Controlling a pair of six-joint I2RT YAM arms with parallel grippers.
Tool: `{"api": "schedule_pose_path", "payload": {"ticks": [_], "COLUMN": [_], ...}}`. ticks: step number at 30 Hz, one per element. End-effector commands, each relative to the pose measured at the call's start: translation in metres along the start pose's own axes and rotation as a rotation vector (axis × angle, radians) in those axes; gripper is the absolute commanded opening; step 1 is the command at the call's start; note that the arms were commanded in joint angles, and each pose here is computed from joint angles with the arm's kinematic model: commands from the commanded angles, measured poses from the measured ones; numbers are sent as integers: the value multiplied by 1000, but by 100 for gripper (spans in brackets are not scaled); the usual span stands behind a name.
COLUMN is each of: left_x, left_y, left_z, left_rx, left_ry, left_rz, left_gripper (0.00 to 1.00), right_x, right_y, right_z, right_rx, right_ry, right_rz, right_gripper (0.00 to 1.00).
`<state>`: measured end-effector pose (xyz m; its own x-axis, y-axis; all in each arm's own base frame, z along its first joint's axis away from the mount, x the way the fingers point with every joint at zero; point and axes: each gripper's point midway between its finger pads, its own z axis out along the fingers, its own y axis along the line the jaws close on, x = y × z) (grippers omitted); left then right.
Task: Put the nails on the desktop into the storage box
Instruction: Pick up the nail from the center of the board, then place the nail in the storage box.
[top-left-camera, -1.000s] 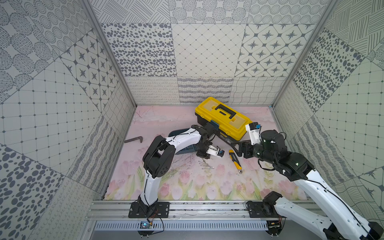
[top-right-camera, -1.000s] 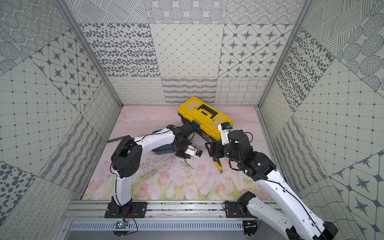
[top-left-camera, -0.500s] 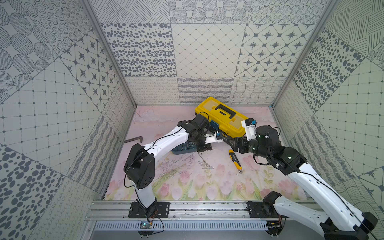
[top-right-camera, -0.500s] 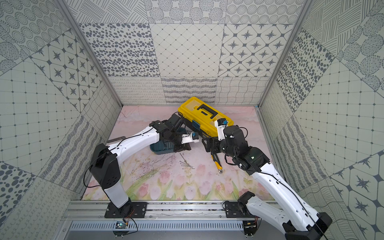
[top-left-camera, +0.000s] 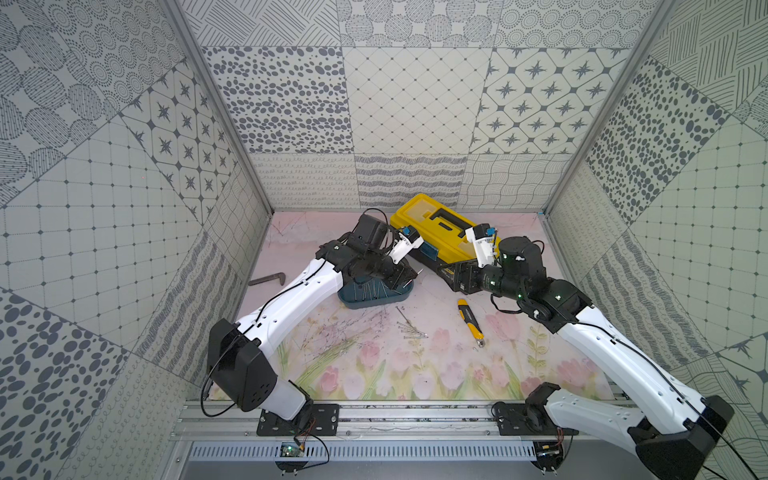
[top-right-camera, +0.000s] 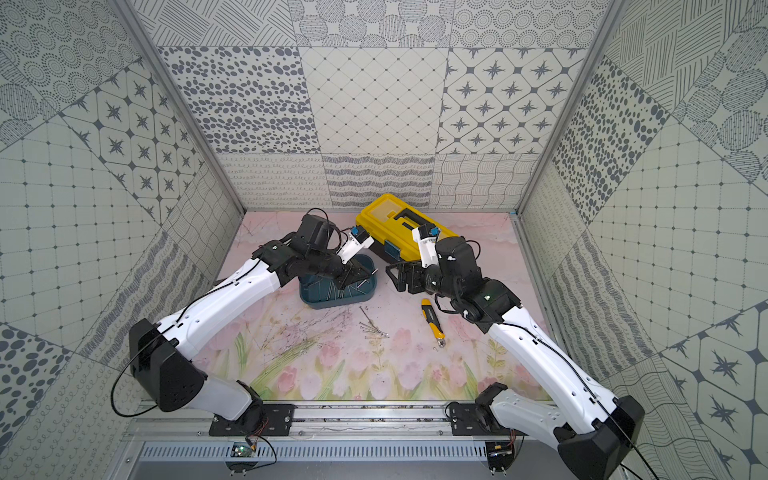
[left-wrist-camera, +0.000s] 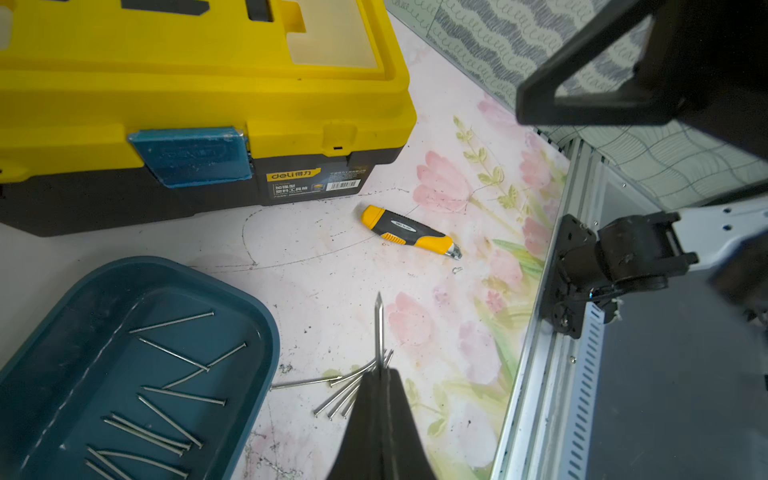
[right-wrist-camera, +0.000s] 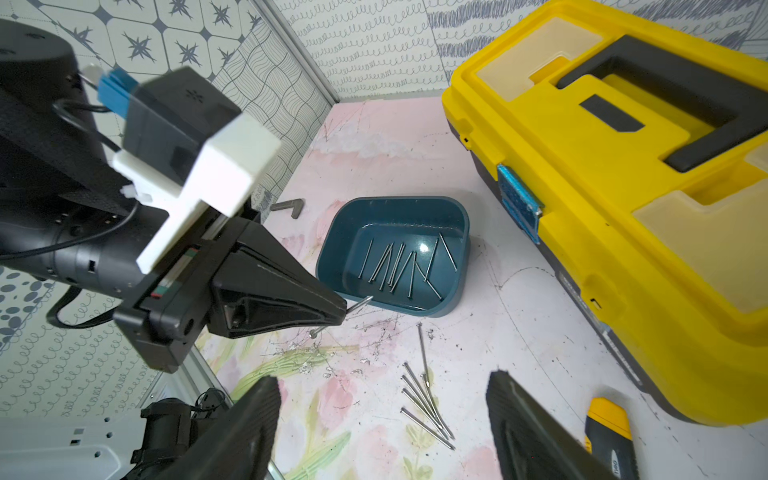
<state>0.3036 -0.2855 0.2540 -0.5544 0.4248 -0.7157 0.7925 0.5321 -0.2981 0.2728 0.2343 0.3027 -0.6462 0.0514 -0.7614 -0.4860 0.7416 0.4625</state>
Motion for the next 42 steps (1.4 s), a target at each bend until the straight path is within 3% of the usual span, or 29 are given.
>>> {"api": "schedule_pose_path", "payload": {"ticks": [1, 6, 12, 21, 33, 42], "left_x": [-17, -14, 9, 43, 68, 91], "left_y": [-2, 17, 51, 101, 146, 180], "left_z": [-21, -41, -57, -47, -13, 18], "left_rx": [33, 6, -93, -211, -243, -294], "left_ry": [-105, -152, -115, -25, 41, 10], "left_rz": [-358, -569, -769, -990, -1061, -1061], "left_gripper": [0, 0, 0, 0, 0, 0], "right_x": [-22, -23, -21, -5, 0, -1], "right_y": [26, 37, 46, 39, 33, 29], "right_z": [2, 14, 25, 36, 40, 35], "right_rx": [-98, -132, -122, 14, 76, 100], "right_ry": [-49, -24, 2, 50, 70, 75], "right_rz": [-11, -17, -32, -124, -166, -164], "right_gripper": [83, 83, 83, 83, 83, 83]}}
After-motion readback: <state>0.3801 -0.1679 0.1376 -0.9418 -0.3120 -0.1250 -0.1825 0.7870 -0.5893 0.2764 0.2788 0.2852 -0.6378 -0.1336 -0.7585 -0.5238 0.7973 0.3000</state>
